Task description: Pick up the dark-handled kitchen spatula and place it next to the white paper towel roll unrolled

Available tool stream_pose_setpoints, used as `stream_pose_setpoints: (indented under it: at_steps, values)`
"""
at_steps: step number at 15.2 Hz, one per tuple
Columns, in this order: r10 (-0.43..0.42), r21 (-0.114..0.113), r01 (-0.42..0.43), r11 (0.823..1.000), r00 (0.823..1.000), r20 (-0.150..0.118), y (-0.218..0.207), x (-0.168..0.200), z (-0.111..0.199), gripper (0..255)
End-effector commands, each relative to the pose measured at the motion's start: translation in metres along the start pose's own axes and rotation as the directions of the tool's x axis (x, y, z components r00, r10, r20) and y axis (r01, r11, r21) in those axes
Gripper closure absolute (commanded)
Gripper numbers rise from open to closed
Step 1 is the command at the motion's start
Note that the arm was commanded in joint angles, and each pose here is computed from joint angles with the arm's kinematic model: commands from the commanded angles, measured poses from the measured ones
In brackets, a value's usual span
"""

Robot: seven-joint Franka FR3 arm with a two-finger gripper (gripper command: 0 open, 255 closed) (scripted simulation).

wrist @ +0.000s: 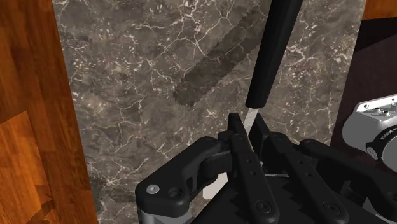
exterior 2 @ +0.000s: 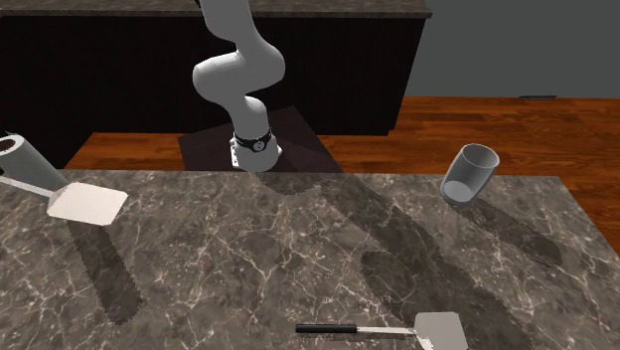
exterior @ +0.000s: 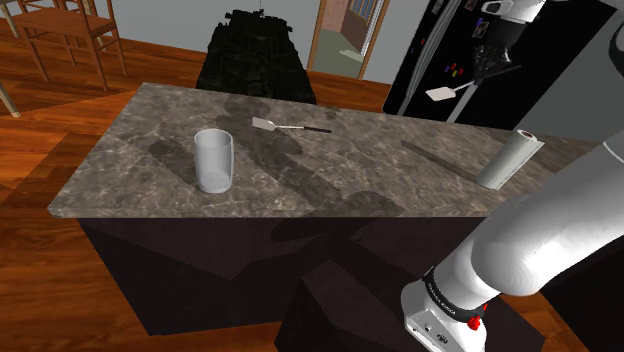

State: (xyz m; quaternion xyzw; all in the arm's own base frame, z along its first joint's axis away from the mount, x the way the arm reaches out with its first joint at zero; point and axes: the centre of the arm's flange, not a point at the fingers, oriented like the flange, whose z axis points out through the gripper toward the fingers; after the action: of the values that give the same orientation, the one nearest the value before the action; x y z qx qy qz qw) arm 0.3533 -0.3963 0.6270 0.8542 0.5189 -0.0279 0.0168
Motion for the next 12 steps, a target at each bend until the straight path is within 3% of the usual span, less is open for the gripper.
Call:
stream_pose_setpoints:
  at_steps: [1, 4, 12]
  values:
    - [-0.004, -0.001, 0.004, 1.0, 1.0, 0.001, 0.011, -0.024, 0.006, 255]
    - [-0.004, -0.001, 0.004, 1.0, 1.0, 0.001, 0.023, -0.052, 0.007, 255]
    - [-0.004, -0.001, 0.004, 1.0, 1.0, 0.001, 0.023, -0.049, 0.05, 255]
